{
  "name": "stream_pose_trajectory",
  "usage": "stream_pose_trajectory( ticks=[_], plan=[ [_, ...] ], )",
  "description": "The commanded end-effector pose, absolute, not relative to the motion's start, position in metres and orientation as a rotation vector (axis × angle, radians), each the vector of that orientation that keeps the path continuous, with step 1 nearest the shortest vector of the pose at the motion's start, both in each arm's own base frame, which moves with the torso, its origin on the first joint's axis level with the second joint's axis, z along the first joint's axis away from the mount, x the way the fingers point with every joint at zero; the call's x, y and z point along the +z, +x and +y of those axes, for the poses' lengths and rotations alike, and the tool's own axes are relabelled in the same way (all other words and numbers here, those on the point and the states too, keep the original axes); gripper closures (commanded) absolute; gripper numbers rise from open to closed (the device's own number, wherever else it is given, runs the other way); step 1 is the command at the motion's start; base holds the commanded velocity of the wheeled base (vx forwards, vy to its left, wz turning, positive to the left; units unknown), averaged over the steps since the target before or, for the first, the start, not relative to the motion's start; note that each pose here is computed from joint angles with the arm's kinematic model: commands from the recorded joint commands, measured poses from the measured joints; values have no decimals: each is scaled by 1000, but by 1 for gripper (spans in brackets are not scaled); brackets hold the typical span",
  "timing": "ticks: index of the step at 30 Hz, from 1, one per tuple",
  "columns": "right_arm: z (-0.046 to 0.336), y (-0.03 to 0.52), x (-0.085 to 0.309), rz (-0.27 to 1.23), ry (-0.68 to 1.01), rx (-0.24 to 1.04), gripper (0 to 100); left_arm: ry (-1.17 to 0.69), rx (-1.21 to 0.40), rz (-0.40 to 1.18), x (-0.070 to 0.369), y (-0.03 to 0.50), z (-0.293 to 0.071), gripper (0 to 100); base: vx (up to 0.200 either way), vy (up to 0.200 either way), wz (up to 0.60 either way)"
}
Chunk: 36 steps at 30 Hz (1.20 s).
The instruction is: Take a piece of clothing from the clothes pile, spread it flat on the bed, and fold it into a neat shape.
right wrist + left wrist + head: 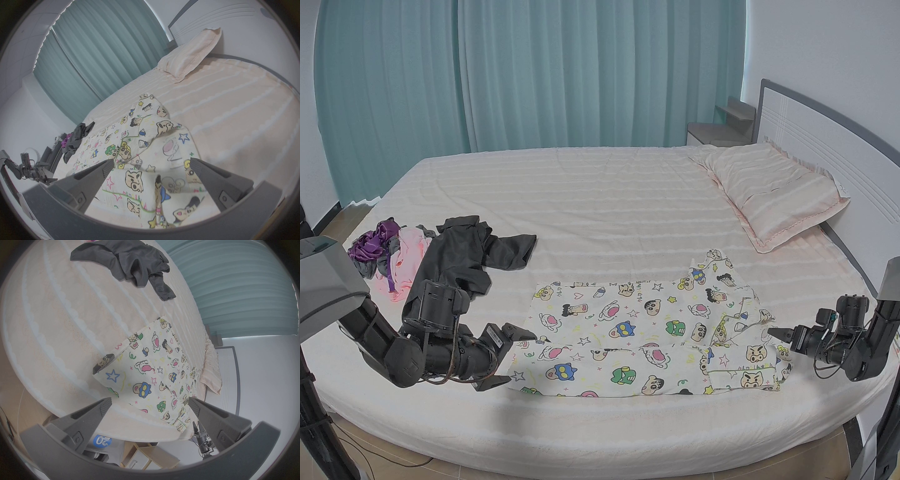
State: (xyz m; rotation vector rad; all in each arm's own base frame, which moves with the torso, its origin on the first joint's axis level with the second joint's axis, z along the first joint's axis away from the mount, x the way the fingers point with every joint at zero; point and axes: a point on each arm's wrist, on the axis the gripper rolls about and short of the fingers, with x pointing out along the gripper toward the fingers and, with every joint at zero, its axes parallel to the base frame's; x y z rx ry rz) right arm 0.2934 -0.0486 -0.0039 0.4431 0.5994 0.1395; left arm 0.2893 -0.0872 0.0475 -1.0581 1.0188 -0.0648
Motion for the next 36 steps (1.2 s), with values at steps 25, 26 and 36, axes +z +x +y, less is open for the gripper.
stream_pose_trajectory(
  ticks=[25, 26, 36],
  plan=[
    [13, 236, -2, 614, 580, 70, 0, -1050, -60, 994, 42, 288, -88, 0, 48, 0, 0],
    [13, 236, -2, 614, 580, 70, 0, -1050, -60, 994, 42, 288, -88, 0, 0, 0, 0],
    [15, 233, -2, 623, 577, 79, 0, -1057, -55, 992, 43, 287, -87, 0, 0, 40, 0]
  ],
)
